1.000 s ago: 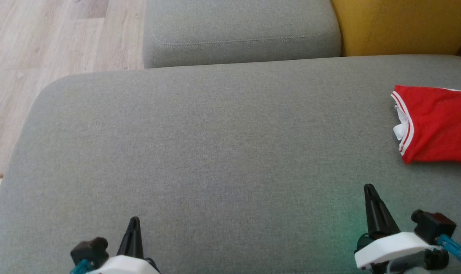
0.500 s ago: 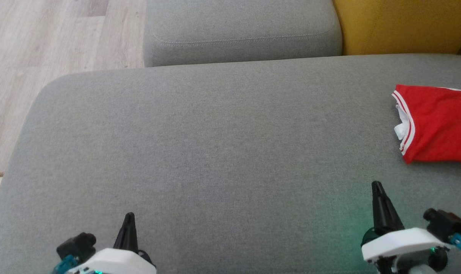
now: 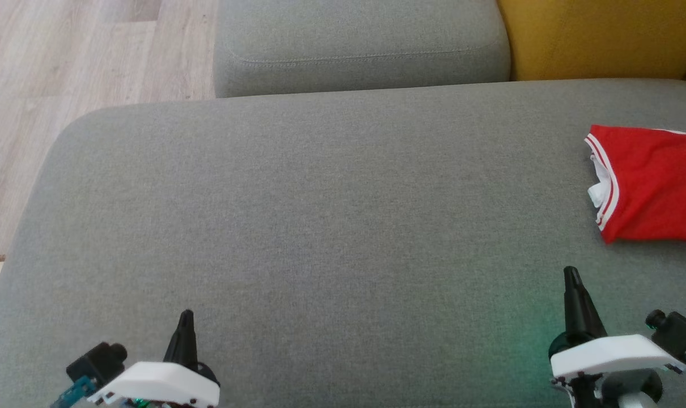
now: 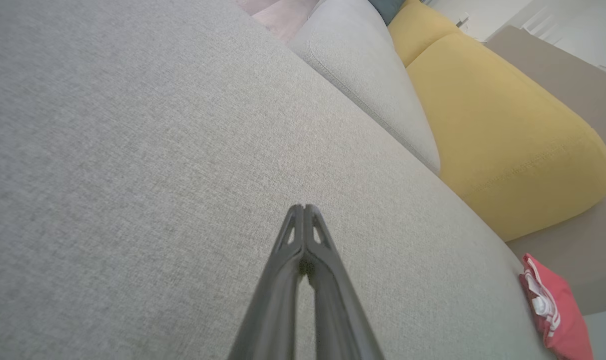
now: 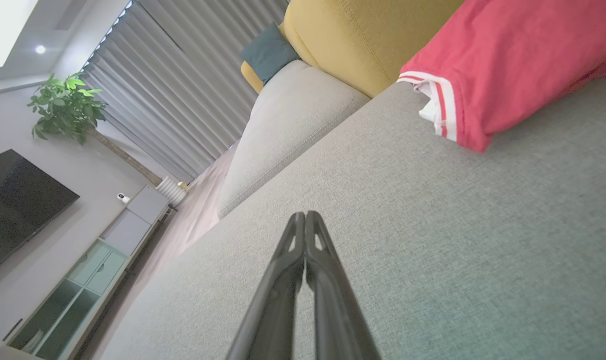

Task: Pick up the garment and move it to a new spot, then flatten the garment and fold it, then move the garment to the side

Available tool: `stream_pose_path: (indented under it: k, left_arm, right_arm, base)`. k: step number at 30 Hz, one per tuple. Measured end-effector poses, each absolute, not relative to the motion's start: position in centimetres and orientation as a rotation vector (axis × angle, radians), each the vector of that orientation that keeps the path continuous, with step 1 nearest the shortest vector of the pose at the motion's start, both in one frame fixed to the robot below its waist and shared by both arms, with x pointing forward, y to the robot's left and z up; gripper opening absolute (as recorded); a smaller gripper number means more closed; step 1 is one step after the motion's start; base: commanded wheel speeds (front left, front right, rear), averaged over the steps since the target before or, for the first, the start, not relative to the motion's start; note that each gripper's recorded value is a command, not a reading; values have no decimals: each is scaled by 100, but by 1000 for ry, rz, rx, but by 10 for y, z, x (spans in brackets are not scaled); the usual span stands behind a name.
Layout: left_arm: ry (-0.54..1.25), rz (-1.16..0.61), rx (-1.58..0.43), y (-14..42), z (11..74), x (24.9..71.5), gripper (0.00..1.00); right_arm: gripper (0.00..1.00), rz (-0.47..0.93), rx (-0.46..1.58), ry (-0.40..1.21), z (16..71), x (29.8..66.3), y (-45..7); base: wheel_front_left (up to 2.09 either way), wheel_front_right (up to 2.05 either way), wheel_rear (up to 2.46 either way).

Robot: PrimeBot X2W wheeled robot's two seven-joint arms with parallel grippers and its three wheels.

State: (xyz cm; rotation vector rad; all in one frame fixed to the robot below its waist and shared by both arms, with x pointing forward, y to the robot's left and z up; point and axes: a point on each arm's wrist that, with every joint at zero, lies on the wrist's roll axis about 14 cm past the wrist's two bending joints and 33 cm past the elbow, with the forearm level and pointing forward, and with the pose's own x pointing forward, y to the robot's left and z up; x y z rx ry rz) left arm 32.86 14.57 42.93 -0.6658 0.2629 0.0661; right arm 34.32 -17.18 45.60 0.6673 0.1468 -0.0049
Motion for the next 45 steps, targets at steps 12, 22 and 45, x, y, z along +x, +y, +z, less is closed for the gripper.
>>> stream_pose_path:
  k: [12,22,45]
  left_arm:
    - [264,83,-799,151,432,335,0]
    - [254,98,-910,157,436,341,0]
    - [220,102,-1166,167,447,353,0]
  right_arm:
    - [0,-26,800,137,460,350,-176]
    - [0,-53,910,137,459,350,-181]
    - [0,-83,1167,116,464,359,-190]
  base:
    - [0,0,0]
    - [0,0,0]
    - [0,0,0]
